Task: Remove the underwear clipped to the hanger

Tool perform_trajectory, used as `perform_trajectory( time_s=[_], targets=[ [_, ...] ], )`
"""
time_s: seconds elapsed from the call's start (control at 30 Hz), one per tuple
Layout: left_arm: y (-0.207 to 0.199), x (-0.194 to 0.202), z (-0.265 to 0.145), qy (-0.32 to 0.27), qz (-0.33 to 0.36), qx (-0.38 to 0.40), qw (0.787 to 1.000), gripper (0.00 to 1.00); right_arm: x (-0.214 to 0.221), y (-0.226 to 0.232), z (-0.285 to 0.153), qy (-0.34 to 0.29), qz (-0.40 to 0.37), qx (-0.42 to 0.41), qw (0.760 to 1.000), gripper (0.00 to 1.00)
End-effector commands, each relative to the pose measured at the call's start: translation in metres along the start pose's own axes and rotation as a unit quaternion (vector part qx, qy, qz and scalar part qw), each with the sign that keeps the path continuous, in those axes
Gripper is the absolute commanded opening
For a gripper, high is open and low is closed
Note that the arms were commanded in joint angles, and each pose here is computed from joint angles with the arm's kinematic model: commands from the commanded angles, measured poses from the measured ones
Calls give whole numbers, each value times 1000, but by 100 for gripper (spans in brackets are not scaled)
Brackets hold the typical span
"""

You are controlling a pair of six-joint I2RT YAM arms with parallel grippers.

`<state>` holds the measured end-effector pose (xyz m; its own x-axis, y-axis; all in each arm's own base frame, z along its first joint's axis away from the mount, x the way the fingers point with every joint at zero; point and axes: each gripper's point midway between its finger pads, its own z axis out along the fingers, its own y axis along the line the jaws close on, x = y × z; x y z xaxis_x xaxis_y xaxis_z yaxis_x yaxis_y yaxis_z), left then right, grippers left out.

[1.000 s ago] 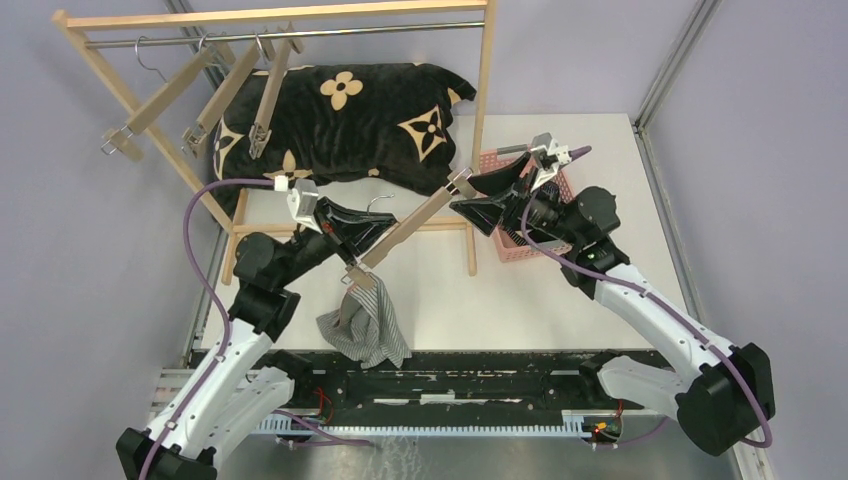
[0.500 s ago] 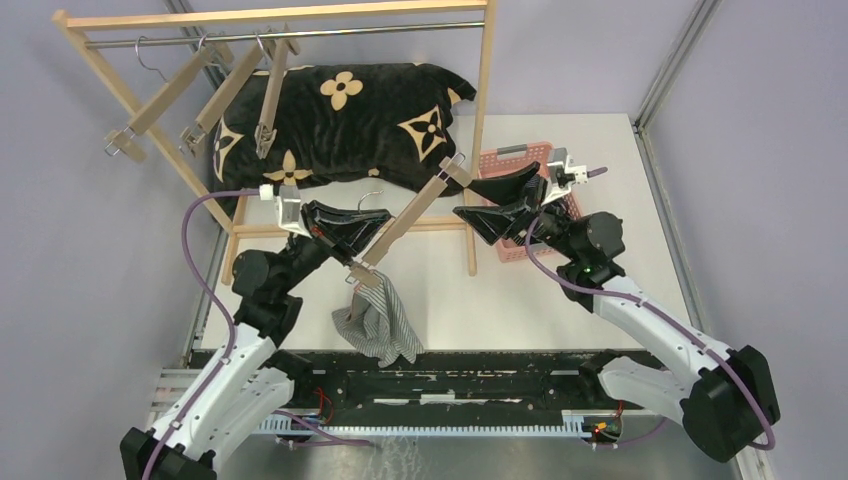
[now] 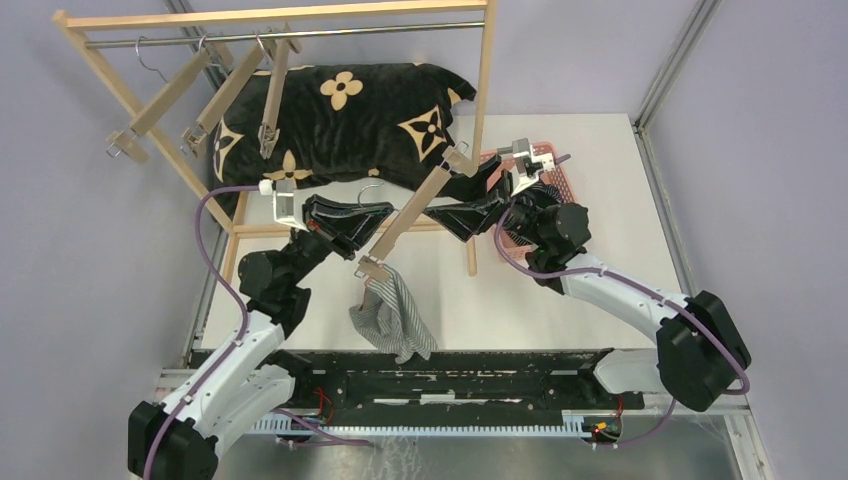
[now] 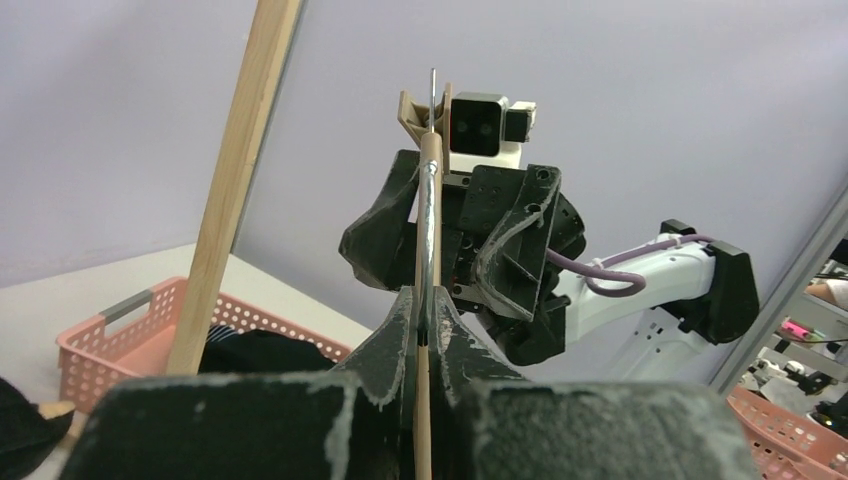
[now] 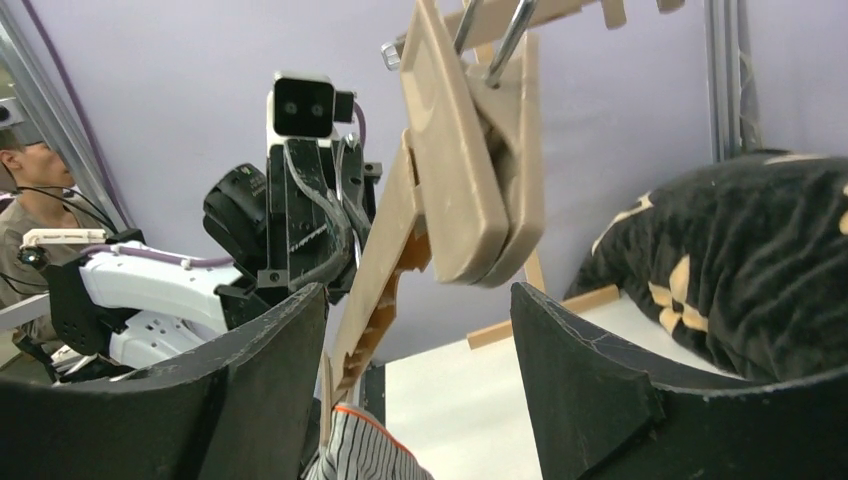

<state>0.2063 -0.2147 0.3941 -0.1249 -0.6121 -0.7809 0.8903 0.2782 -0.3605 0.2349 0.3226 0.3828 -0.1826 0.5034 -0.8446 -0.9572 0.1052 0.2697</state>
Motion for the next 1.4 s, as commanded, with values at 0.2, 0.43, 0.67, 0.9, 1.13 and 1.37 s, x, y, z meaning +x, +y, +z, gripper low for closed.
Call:
perform_trajectory(
  time_s=[0.2,0.43,0.67,0.9,1.13,1.37],
  targets=[
    [-25,-25,5,-60,-5,51,997,3,-46,40,22,-59,-24,-86,994,70],
    [-23,-23,10,-66,-18,60,996,3,-41,40,29,-46,-15,-95,994,60],
    [-23,-25,11,-74,-18,61,995,3,-33,33,32,-27,-6,-77,997,1],
    [-25,-20,16,-47,-13,63,997,13,-34,25,28,-26,-17,-41,999,1],
    [-5,5,5,7,14,10,1000,54,-46,36,23,-34,-39,-41,998,1],
    [30,33,-33,57,63,-101,991,61,-64,48,17,-42,-73,-33,996,1]
  ],
)
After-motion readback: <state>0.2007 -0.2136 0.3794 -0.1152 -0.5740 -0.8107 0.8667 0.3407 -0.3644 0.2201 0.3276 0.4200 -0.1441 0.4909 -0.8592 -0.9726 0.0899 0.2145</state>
